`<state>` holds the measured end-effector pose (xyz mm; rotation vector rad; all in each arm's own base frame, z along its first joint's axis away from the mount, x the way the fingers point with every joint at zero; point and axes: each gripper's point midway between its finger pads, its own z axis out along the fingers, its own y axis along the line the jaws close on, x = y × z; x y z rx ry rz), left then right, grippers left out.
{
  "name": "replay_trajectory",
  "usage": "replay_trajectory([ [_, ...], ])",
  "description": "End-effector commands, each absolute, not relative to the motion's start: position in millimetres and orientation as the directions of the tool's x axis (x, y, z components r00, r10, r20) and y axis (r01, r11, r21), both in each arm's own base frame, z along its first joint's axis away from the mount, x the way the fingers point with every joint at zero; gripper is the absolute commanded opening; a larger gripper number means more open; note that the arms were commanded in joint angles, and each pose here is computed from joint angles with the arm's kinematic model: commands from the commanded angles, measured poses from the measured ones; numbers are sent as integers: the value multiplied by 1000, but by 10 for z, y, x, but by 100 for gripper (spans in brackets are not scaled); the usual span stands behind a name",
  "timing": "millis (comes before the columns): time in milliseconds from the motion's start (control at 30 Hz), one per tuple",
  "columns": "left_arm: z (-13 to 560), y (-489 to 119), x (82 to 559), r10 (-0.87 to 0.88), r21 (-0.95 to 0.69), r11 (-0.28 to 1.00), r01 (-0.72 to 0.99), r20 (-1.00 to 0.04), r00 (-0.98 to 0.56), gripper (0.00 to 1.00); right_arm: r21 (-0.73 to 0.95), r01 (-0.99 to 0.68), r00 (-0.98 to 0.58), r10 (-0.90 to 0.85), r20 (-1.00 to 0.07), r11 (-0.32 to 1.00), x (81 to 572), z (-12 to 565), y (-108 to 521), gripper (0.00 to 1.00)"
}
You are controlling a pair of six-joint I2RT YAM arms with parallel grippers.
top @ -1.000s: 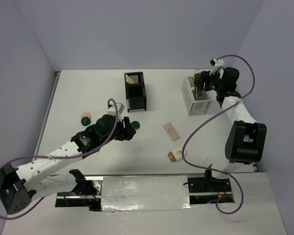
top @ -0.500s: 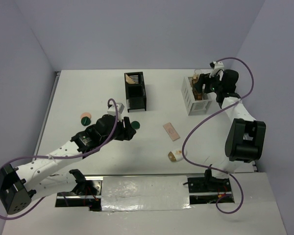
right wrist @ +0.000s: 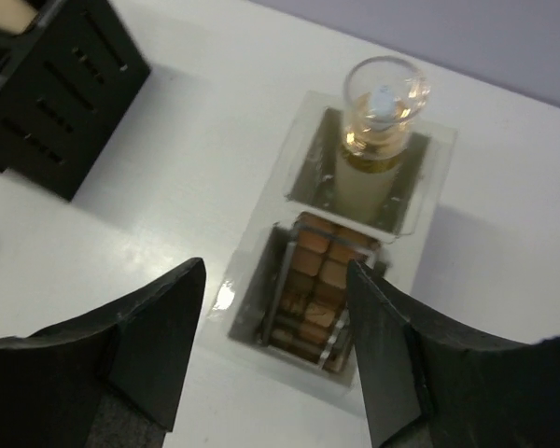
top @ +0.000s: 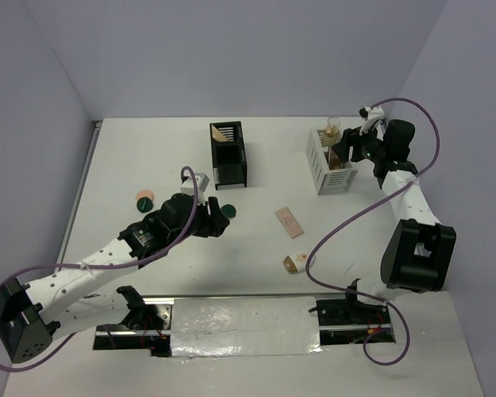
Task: Organize the makeup
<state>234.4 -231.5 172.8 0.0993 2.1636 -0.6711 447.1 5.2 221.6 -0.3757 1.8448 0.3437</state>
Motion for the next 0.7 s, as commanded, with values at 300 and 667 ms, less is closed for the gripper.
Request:
replay_trajectory([
  [300, 1921, -2283, 2370, -251, -485, 826, 286, -773, -583, 65, 62, -745, -499, -492, -714, 664, 3177, 1644, 1160, 74],
  [667, 1946, -1597, 2309, -391, -470, 882, 36, -773, -499, 99, 88, -558, -769, -474, -429, 825, 2966, 846, 1431, 94],
])
